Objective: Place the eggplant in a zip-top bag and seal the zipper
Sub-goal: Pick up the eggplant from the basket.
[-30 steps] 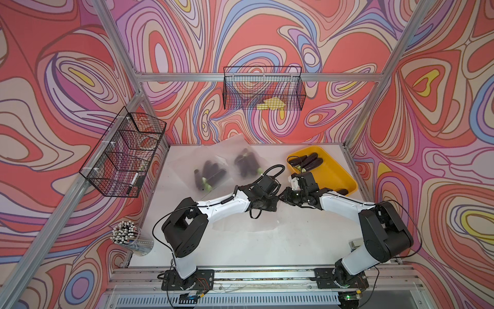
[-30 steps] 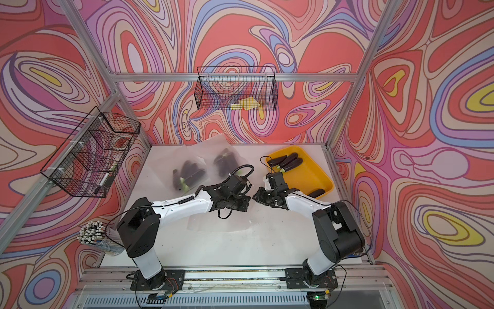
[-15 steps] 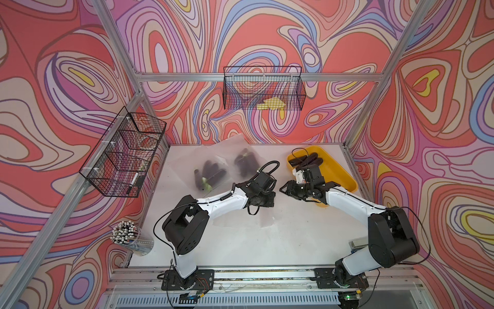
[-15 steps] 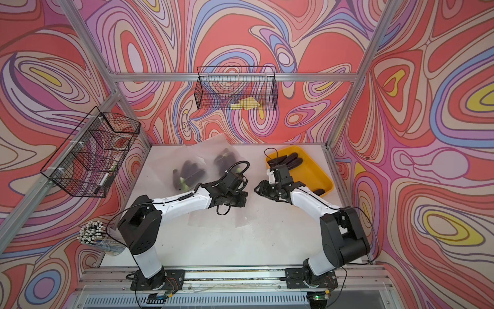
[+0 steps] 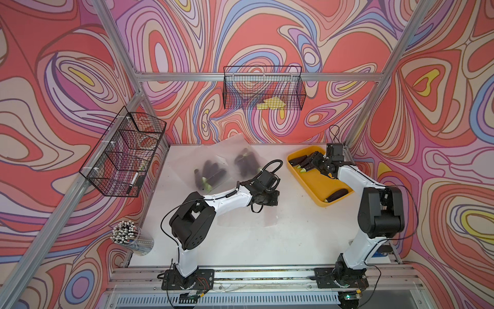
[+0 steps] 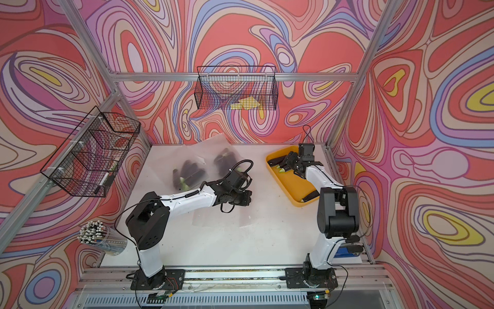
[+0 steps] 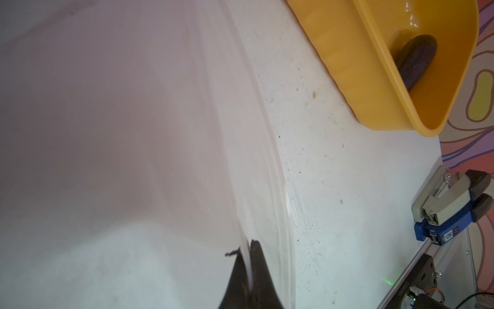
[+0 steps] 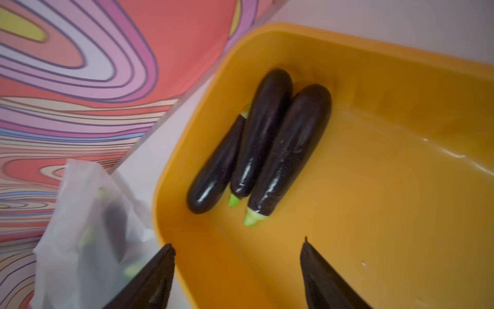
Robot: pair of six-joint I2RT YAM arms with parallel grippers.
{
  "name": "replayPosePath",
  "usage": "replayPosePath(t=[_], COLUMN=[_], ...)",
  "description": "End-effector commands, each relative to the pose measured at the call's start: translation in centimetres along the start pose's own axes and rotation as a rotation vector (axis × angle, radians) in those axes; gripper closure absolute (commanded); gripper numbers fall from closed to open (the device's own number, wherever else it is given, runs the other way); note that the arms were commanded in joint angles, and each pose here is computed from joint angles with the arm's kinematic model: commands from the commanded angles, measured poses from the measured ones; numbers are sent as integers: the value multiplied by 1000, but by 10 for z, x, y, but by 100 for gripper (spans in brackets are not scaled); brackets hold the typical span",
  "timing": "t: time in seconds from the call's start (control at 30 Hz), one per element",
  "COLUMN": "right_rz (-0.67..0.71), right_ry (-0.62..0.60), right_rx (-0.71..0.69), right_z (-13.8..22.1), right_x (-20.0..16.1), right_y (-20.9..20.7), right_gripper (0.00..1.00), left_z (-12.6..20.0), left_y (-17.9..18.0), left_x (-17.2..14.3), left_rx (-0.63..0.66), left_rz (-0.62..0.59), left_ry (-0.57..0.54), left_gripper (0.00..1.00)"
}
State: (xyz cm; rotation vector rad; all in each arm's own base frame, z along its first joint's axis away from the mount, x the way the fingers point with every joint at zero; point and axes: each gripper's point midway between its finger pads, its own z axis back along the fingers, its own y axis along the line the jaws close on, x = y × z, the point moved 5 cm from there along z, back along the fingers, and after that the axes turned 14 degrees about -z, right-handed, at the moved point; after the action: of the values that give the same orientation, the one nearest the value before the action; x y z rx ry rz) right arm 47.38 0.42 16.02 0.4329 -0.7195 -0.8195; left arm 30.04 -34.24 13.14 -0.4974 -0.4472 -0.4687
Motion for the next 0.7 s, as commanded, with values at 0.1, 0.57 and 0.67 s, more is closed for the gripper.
replayPosePath(t=[0.1,0.57,0.67], right_rz=[-74,-130,-137], right_ry=[-29,-3,1], right_rx=[-99,-169,-160], right_z=[-42,-99,-105], right_x=[17,16,15], right_y=[-23,-54,-55], right_gripper=[24,32,41], left_z=[3,4,3], left_y=[-9,-15,-15], left_x=[18,23,20], left_rx=[-20,-51,-60], left_rz=[-36,-68,-71], left_ry=[-44,-44,-29], left_gripper=[100,100,100])
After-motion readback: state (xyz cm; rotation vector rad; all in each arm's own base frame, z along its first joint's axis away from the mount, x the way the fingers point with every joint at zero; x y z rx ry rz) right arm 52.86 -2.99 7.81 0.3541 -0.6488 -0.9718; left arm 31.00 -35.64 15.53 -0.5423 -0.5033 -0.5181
